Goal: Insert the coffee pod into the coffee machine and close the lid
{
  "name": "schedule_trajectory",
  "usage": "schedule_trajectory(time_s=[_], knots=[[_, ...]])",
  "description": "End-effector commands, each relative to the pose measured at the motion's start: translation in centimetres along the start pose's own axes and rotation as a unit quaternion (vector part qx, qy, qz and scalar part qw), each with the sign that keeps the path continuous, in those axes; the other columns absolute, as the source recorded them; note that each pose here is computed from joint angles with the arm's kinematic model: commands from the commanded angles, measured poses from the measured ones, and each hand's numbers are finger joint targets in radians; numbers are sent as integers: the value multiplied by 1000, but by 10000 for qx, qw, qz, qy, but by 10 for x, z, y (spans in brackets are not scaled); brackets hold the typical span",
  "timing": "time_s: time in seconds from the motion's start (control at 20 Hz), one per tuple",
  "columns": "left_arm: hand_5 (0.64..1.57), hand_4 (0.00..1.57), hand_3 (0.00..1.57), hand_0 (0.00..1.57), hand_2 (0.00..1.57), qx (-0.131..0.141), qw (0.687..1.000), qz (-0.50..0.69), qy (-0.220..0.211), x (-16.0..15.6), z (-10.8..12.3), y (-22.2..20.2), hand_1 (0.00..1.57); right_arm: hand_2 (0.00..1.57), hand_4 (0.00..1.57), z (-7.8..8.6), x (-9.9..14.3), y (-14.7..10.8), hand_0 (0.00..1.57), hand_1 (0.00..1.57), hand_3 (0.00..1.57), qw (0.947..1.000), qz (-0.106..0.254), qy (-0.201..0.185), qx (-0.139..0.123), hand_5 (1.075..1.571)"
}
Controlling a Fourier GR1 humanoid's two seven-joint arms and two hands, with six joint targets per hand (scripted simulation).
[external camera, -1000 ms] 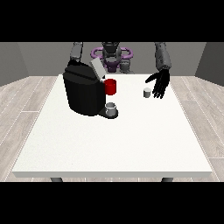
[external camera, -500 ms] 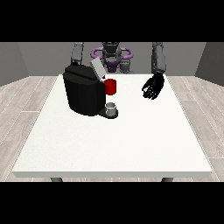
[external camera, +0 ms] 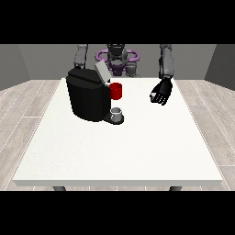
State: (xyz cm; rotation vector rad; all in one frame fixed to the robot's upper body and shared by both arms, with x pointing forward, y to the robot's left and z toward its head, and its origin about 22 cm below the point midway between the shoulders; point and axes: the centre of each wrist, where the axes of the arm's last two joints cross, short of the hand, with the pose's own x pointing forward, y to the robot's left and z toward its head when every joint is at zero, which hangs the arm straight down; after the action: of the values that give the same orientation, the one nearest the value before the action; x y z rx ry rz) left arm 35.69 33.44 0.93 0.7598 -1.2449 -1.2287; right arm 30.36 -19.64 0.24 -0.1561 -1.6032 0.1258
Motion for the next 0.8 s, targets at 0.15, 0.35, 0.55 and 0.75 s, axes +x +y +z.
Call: schedule_trajectory(time_s=[0.15,0.35,0.55,0.75], knots=[[1571,413,921,870,1021,-574,9982,-155,-81,11,-9,-11,870,0,0,7,-32,-12,0,0,0,9978,382,436,-319,1571],[1571,466,1162,1149,1257,-304,9995,-58,-60,3,-10,-18,1149,0,0,6,-19,-7,0,0,0,9979,419,468,-161,1571],[1571,494,1332,1420,1402,-91,9955,546,-776,25,-25,13,1420,0,0,3,-33,-12,0,0,0,9972,421,498,-369,1571],[1571,530,1354,1447,1431,-386,9929,738,-843,53,-37,15,1447,0,0,5,-47,-15,0,0,0,9950,483,767,-428,1571]])
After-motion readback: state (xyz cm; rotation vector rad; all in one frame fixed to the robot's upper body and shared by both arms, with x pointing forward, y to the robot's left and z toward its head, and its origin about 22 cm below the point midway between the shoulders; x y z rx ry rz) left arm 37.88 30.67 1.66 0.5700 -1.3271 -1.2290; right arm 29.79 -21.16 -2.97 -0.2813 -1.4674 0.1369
